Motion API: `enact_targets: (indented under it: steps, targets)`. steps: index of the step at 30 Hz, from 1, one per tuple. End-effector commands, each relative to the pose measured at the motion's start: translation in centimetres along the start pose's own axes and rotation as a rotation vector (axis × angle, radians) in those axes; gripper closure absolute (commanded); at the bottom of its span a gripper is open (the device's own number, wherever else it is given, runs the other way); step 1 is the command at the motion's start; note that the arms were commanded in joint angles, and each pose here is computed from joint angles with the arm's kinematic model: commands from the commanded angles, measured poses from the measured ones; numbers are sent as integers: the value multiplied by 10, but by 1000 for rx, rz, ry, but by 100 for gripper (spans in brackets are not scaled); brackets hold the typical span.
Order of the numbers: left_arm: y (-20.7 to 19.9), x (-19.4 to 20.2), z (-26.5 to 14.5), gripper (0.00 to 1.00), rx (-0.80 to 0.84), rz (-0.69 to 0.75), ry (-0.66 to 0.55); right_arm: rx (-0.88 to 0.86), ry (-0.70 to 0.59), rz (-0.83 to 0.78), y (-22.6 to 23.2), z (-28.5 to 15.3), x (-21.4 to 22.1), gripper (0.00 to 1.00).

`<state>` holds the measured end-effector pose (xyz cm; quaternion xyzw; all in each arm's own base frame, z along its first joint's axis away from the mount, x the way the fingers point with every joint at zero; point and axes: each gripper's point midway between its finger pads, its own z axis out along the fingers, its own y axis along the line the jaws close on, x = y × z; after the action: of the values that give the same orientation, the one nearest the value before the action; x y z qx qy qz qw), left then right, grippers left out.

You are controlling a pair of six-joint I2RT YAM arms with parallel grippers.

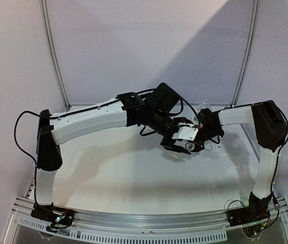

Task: Unscrew the bottle caps

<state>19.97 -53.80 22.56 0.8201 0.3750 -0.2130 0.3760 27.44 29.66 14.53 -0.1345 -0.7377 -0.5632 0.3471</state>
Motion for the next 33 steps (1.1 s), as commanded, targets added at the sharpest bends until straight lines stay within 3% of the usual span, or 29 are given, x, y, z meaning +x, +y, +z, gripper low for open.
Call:
enact_targets:
  steps: [1, 10, 14, 17, 24, 25, 26, 33]
  targets:
    - [-10, 11, 11, 43, 41, -49, 51, 0, 3, -31, 6, 2, 11, 43]
    - [-7, 25, 20, 54, 22, -38, 105, -8, 9, -27, 4, 2, 13, 43]
    - [0, 21, 18, 63, -5, -31, 101, -10, 8, -31, 6, 1, 12, 42]
    - [4, 18, 17, 76, -19, -21, 95, -12, 12, -34, 6, 2, 13, 41]
    - [13, 14, 8, 93, -54, -53, 86, -29, 22, -83, 14, 0, 19, 16]
    - [14, 15, 6, 95, -57, -65, 85, -29, 22, -90, 15, 1, 20, 5]
    - [15, 15, 3, 95, -61, -76, 84, -31, 20, -99, 16, 0, 22, 2]
    - [12, 19, -19, 100, -58, -126, 63, -40, 5, -126, 17, -5, 24, 1]
